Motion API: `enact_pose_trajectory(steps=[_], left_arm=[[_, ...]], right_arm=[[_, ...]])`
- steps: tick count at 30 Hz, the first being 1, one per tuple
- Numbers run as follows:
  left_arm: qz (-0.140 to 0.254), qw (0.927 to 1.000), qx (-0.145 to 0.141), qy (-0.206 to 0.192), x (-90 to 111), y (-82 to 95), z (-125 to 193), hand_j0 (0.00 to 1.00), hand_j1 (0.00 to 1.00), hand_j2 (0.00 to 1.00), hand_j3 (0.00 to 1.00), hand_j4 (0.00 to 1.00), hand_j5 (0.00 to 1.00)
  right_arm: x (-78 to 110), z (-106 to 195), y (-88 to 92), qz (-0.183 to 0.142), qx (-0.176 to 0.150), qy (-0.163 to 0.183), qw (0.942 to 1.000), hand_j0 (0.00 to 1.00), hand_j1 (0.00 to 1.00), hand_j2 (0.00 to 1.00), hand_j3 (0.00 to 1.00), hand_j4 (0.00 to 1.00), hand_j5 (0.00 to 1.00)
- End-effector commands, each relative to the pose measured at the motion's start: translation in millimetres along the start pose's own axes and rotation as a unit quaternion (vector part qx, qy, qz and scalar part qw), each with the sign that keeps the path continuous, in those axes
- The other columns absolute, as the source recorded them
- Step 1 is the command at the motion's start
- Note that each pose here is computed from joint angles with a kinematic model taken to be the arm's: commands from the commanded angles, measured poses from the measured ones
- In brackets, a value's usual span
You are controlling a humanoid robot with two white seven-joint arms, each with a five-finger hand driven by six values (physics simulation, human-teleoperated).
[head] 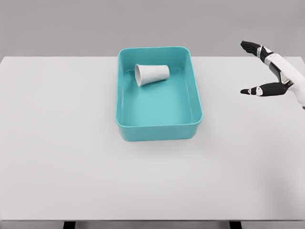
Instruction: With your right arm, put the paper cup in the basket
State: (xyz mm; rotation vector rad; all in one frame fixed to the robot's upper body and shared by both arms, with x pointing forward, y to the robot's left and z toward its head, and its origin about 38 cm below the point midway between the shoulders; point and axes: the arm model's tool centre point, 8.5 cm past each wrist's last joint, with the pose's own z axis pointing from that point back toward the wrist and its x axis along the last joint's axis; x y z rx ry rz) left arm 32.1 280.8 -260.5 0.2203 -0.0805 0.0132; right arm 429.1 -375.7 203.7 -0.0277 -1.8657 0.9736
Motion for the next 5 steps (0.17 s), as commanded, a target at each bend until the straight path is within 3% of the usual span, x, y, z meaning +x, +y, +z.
enact_pose_trajectory(steps=[1, 5], left_arm=[[0.0, 1.0, 0.0, 0.0, 0.0, 0.0, 0.0, 1.0, 1.0, 1.0, 1.0, 1.0, 1.0], [-0.001, 1.0, -0.001, 0.0, 0.0, -0.1, 0.0, 1.0, 1.0, 1.0, 1.0, 1.0, 1.0]], right_arm=[[-1.6, 0.6, 0.1, -0.005, -0.002, 0.001, 1.0, 1.0, 1.0, 1.0, 1.0, 1.0, 1.0], [-0.6, -0.2, -1.3, -0.004, -0.003, 0.001, 1.0, 1.0, 1.0, 1.0, 1.0, 1.0, 1.0]])
